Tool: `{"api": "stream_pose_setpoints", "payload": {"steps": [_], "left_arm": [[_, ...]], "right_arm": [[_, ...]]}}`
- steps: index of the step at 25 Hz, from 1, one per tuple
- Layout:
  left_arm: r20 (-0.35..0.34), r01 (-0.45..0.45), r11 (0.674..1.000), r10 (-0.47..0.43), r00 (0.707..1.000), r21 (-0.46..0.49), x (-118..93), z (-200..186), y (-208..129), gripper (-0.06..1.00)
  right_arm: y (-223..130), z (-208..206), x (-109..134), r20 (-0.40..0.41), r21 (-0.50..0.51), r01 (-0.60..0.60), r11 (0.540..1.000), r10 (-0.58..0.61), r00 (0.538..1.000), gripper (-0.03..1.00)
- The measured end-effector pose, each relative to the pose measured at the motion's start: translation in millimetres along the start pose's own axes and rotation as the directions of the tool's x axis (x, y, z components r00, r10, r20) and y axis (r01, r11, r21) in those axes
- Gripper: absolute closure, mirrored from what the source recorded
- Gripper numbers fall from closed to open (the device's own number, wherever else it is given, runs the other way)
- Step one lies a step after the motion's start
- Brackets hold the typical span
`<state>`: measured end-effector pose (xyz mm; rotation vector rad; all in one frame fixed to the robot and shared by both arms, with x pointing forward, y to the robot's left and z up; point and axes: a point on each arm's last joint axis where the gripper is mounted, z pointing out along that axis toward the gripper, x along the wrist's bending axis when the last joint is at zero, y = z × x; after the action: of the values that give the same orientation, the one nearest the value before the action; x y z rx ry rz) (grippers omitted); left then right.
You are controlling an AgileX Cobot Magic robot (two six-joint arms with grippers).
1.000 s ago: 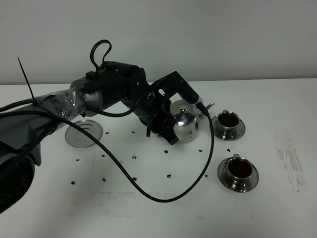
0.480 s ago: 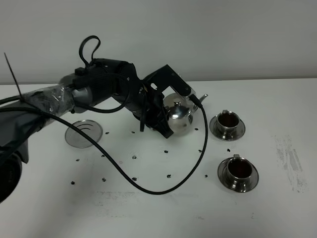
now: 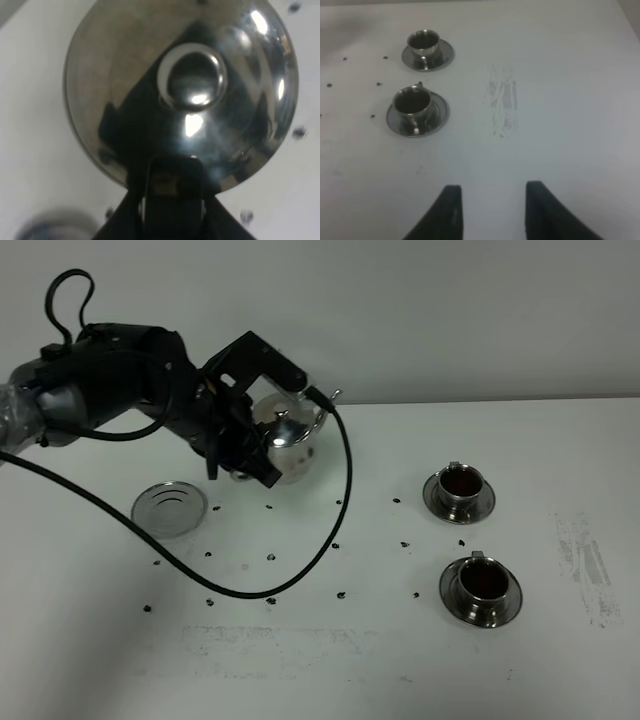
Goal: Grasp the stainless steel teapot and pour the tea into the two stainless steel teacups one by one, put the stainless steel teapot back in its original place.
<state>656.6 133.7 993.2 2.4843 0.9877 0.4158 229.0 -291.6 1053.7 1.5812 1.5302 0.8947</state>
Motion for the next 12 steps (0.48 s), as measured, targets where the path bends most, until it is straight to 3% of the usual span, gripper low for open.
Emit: {"api": "stream_pose_setpoints", "payload": {"steps": [12], "left_arm": [[-0.078,0.197,0.979,-0.193,0.978,0.057,34.4,-30.6,-79.0,0.72]], "right_arm": [[0.0,0.0,0.0,0.000,0.000,0.000,1.000,0.000,1.000,0.67]]}}
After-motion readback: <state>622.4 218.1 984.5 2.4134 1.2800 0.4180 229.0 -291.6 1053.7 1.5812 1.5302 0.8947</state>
